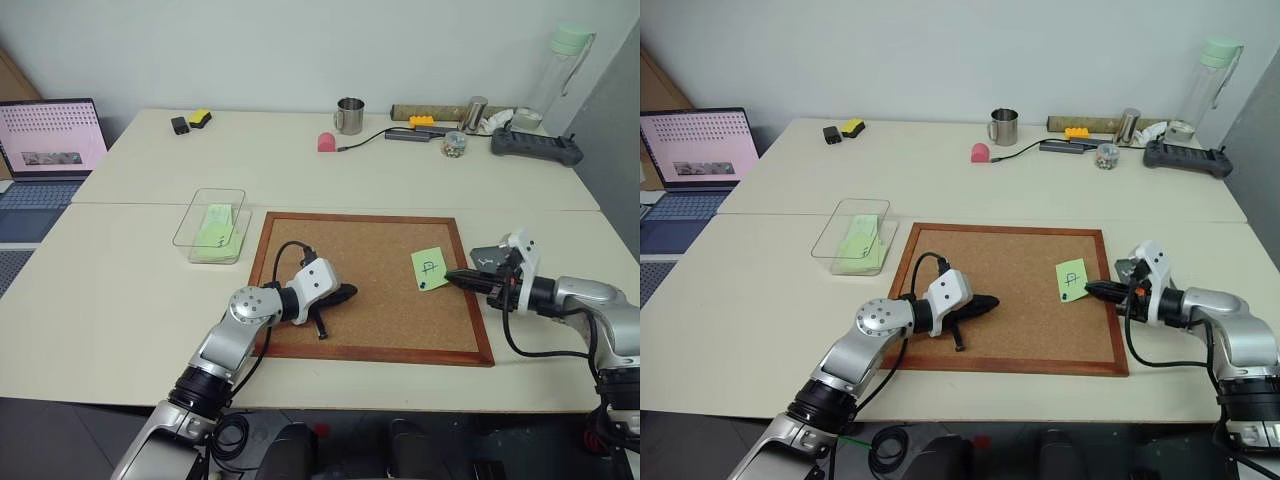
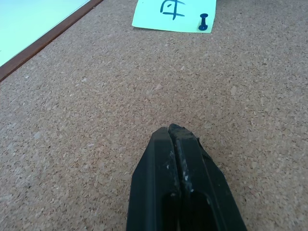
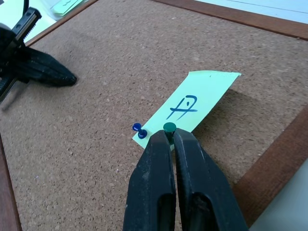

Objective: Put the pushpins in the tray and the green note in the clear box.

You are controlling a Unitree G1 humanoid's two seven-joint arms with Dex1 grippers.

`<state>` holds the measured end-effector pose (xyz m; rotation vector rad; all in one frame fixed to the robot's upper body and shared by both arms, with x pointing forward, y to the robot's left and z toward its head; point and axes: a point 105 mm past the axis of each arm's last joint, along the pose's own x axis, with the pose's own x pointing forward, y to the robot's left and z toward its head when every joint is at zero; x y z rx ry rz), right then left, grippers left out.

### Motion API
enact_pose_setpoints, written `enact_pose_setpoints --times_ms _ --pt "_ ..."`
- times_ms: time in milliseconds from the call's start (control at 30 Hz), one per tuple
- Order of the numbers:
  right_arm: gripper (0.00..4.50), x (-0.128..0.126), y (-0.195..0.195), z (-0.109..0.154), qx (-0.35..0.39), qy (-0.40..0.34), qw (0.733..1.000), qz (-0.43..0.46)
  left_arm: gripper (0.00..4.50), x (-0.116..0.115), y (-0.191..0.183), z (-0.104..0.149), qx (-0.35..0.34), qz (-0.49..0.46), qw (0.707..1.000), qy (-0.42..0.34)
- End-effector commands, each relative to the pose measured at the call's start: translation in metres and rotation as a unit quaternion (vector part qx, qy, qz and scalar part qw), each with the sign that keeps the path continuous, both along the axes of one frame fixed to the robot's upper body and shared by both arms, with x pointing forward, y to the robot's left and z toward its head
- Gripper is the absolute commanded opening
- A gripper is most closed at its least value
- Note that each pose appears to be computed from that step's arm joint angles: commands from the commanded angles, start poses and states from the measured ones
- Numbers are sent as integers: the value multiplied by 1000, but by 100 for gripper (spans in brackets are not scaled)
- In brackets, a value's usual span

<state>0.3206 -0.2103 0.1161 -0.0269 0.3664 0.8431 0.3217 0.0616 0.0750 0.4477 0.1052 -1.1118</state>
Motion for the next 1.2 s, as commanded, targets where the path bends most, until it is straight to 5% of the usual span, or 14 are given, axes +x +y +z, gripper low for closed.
enact_pose_setpoints --times_ms 33,200,433,667,1067,1200 --pt "3 2 -4 22 25 -32 999 -13 0 -7 8 -23 33 3 999 34" --pt "3 7 -13 29 34 -42 998 -41 0 -7 8 -24 33 3 999 35" --pt "3 26 -67 30 -50 -61 984 -161 0 -7 7 -24 32 3 999 35" --pt "3 27 -89 14 -117 -30 975 -187 0 -6 6 -24 32 1 999 34" --pt "222 24 -84 30 -112 -52 979 -162 0 -6 6 -24 33 0 999 35" --pt "297 9 -46 44 -130 -85 987 -46 0 -6 6 -24 32 0 999 34"
